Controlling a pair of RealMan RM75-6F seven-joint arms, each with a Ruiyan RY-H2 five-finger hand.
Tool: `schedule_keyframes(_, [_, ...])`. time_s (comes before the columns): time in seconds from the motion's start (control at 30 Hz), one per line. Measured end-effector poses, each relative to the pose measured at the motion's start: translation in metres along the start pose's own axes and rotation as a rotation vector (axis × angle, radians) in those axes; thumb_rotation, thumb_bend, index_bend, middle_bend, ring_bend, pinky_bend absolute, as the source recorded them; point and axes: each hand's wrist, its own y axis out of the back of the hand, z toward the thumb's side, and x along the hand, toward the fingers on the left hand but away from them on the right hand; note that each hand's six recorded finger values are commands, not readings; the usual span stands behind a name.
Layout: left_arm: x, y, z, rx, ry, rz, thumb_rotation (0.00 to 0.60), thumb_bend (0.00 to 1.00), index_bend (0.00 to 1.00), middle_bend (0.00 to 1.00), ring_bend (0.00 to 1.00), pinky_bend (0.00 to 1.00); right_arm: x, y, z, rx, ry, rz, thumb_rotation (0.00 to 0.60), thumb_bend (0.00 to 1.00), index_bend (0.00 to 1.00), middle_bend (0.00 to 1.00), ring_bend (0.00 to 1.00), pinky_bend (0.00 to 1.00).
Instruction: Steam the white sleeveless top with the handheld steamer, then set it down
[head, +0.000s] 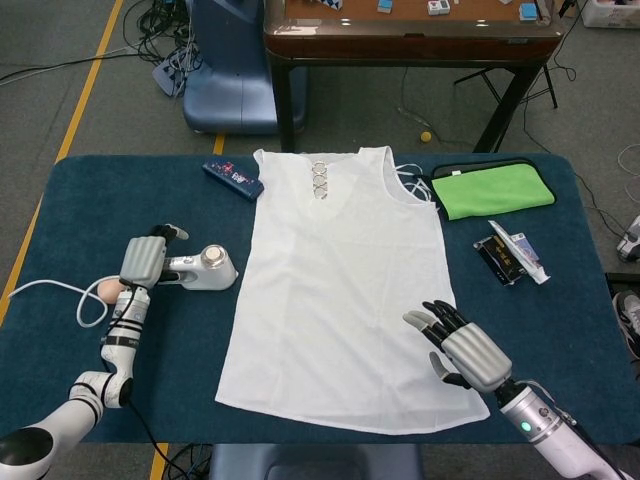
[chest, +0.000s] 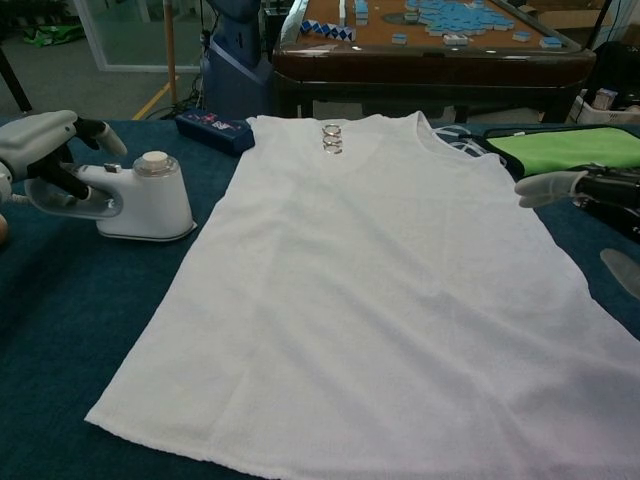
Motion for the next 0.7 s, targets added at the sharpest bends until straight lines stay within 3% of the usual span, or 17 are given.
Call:
schedule_keyframes(0.1, [-0.001,0.001,-0.002,0.003,0.007,-0.004,0.6,0.18,0.09,0.09,0.05,0.27,0.0,0.0,0.0,-0.001,0.001,0.0,0.6,0.67,0.0,0.13,0.02,0.0])
schedule_keyframes(0.3, [-0.005,0.003,-0.007,0.015,0.021,-0.008,0.6,0.17,0.01,0.01,0.0,0.18,0.0,0.0,0.001,-0.002,0.003,-0.002,0.6,0.67,0.0,0.13,0.02,0.0])
schedule_keyframes(0.53, [-0.012,0.003,-0.013,0.058,0.041,-0.021,0.6,0.03,0.0,0.0,0.0,0.06,0.001,0.001,0.001,-0.007,0.003,-0.011,0.6,0.66,0.0,0.13,0.02,0.0])
schedule_keyframes(0.7, [-0.017,0.004,-0.015,0.063,0.05,-0.029,0.6,0.02,0.0,0.0,0.0,0.04,0.003,0.001,0.0,-0.009,0.002,-0.014,0.6,0.66,0.0,0.14,0.02,0.0])
